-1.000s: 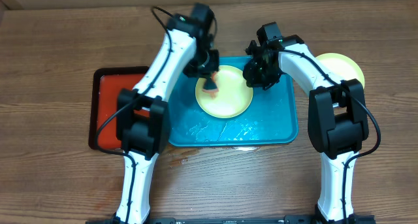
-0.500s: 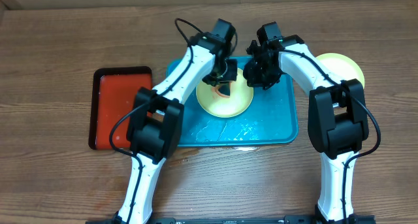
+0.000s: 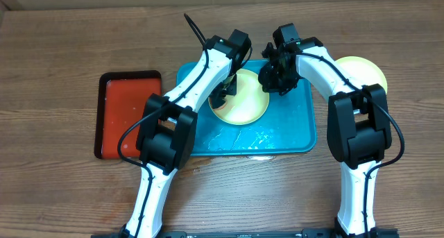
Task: Clean dirty plates on tray and stack at the side
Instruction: 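Scrub the second yellow plate with the sponge in the left gripper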
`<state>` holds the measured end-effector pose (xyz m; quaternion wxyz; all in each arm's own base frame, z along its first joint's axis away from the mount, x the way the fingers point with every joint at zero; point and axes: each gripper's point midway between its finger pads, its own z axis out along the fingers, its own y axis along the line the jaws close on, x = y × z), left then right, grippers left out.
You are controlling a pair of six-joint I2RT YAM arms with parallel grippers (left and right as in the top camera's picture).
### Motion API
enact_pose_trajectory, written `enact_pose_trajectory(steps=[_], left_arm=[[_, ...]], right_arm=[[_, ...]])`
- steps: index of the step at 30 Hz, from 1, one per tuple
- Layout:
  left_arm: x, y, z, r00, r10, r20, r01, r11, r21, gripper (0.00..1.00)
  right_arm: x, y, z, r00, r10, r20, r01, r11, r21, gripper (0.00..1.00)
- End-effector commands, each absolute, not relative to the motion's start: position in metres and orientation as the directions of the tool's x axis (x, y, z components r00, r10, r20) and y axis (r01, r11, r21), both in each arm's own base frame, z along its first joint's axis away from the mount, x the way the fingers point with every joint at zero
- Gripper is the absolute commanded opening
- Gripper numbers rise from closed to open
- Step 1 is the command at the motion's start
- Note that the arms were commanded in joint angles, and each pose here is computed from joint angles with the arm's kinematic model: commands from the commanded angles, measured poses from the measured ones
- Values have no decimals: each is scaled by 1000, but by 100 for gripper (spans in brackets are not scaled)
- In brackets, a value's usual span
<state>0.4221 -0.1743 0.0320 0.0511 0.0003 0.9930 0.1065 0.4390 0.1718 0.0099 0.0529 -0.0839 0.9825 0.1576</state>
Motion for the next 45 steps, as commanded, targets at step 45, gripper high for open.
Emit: enact_pose_trajectory(steps=[45], left_arm=[[449,-260,41,-995,-16,-100,16,951,-309,4]], right_arm=[[439,166,9,-983,-136,-126,-166,946,280,4]])
